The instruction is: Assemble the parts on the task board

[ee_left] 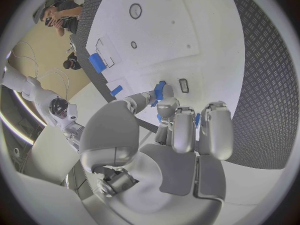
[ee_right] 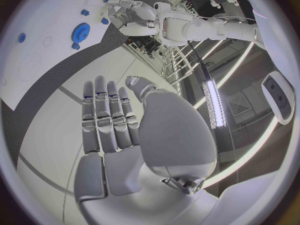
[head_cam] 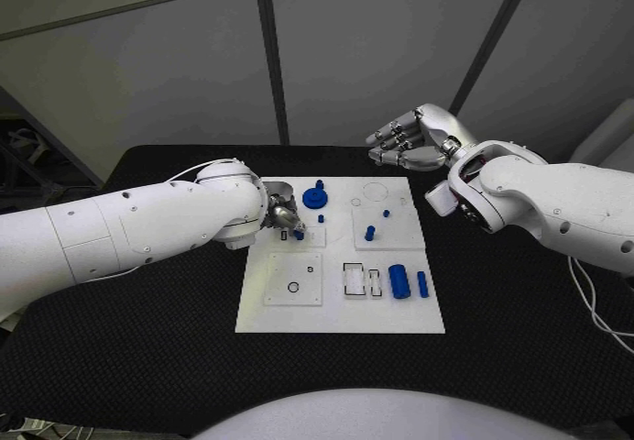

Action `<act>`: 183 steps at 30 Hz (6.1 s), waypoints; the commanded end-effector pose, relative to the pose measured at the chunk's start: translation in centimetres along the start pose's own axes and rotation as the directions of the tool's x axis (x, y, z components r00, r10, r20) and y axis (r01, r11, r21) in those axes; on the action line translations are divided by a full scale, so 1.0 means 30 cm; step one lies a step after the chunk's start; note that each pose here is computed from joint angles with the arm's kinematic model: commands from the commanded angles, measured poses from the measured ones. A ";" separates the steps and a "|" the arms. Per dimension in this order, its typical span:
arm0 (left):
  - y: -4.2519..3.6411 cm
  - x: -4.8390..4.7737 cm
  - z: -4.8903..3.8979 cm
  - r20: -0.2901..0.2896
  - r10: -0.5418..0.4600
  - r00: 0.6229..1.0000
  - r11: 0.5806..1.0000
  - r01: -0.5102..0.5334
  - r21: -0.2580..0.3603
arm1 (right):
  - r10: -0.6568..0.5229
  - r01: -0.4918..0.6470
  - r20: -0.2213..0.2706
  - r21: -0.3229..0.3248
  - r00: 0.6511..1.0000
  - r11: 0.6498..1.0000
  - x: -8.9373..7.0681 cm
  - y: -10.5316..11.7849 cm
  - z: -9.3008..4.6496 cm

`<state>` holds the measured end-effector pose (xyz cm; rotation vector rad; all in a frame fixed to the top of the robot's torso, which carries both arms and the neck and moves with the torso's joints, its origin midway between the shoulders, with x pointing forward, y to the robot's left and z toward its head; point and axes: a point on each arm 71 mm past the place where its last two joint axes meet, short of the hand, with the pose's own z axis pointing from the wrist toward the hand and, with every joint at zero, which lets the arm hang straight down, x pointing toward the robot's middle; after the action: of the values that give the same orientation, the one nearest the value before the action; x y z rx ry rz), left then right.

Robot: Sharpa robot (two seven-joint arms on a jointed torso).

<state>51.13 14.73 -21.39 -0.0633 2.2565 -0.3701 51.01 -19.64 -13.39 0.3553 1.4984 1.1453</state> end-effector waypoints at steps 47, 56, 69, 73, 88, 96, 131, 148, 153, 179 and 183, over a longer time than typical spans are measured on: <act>0.026 -0.008 -0.007 0.055 -0.029 0.998 0.999 0.030 -0.016 | -0.002 0.002 -0.003 -0.005 1.000 1.000 -0.004 0.002 0.001; 0.030 -0.008 -0.005 0.046 -0.027 0.999 0.999 0.028 -0.021 | -0.002 0.002 -0.004 -0.004 1.000 1.000 -0.004 0.002 0.002; 0.018 0.001 -0.001 0.008 -0.018 1.000 1.000 0.018 -0.018 | -0.001 0.001 -0.006 -0.002 1.000 1.000 -0.003 0.001 0.002; 0.011 0.003 0.000 0.005 -0.023 1.000 1.000 0.023 -0.014 | -0.001 0.001 -0.007 -0.002 1.000 1.000 -0.002 0.002 0.002; 0.003 0.011 0.000 -0.021 -0.027 0.999 1.000 0.027 -0.009 | -0.001 0.001 -0.007 -0.001 1.000 1.000 -0.002 0.001 0.003; 0.005 0.015 0.001 -0.040 -0.016 0.999 1.000 0.015 -0.011 | -0.001 0.001 -0.008 -0.001 1.000 1.000 -0.002 0.001 0.003; 0.005 0.003 0.038 -0.092 0.017 0.996 0.999 -0.021 -0.043 | 0.000 0.000 -0.010 0.000 1.000 1.000 0.001 0.003 0.003; 0.011 -0.002 0.041 -0.088 0.014 0.996 0.999 -0.018 -0.048 | -0.001 0.001 -0.009 0.002 1.000 1.000 -0.002 0.001 0.001; 0.015 -0.003 0.040 -0.082 0.010 0.997 0.999 -0.014 -0.049 | -0.001 0.001 -0.009 0.002 1.000 1.000 -0.003 0.001 0.001; 0.009 -0.044 0.015 -0.027 -0.073 0.997 0.997 0.073 -0.022 | -0.005 0.005 -0.005 0.010 1.000 1.000 -0.008 -0.009 0.004; 0.004 -0.069 0.002 -0.015 -0.089 0.996 0.996 0.089 -0.009 | -0.005 0.005 -0.005 0.011 1.000 1.000 -0.009 -0.010 0.005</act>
<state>52.53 15.16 -20.16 -0.1489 2.2805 -0.4006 51.33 -20.01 -13.57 0.3648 1.5098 1.1285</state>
